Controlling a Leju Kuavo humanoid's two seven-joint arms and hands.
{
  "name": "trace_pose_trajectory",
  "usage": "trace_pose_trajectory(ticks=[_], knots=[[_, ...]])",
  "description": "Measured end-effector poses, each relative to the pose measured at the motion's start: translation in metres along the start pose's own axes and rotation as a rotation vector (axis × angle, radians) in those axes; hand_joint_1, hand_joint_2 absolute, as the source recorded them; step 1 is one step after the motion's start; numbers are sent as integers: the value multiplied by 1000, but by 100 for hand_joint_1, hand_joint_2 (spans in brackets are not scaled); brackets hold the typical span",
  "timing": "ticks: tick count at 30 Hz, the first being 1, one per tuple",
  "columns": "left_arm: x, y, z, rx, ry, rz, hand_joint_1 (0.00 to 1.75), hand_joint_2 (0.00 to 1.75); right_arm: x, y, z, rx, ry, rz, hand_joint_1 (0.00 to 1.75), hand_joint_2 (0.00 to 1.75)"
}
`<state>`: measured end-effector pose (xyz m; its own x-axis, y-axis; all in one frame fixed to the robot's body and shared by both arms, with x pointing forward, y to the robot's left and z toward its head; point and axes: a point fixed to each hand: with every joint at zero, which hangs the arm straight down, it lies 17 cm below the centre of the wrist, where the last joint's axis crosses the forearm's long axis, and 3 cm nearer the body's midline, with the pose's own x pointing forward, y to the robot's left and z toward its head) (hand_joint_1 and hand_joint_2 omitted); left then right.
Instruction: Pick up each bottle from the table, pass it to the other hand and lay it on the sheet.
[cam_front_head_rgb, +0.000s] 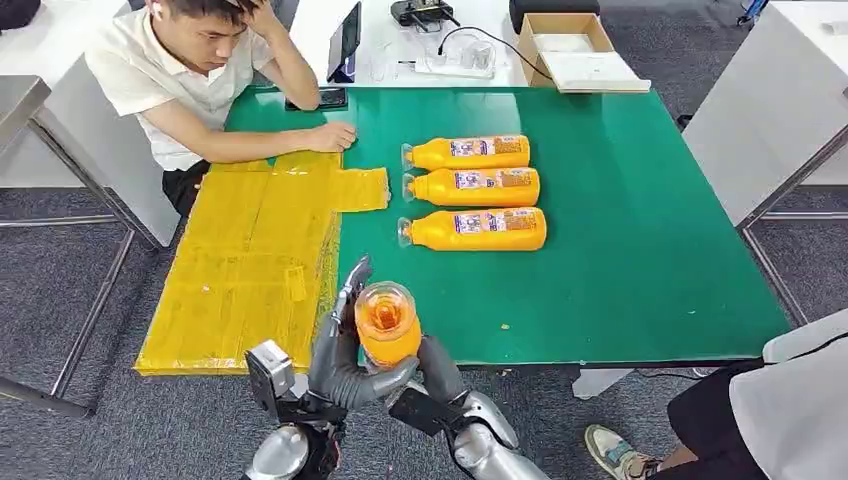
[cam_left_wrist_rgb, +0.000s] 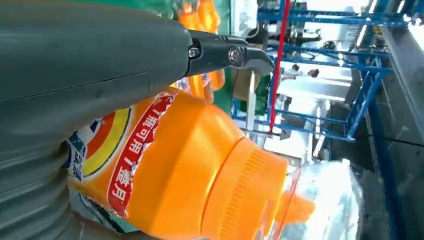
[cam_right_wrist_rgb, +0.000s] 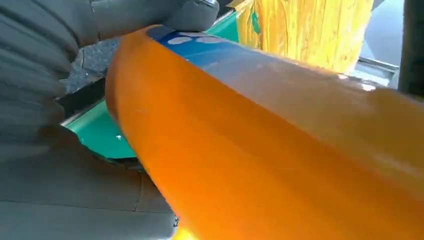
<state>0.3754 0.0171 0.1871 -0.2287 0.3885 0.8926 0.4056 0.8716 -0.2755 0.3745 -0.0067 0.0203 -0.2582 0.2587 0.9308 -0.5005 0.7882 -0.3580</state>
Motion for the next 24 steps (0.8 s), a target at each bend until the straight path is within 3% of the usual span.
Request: trace_pose_trajectory(ticks=[4,10,19,24], knots=[[-19,-1,-1,-21,84,-65,175,175,-12,-13,7,-54,54,59,175,175],[-47,-3,2,-71,247,96,175,175,-24,-24,21,-84,92,122,175,175],[-56,4,2,-74,287,121,169,175,-24,-27,23,-89,87,136,175,175],[-58,7,0,-66,293,114,175,175,-23,-30,23,-103,81,170,175,175]])
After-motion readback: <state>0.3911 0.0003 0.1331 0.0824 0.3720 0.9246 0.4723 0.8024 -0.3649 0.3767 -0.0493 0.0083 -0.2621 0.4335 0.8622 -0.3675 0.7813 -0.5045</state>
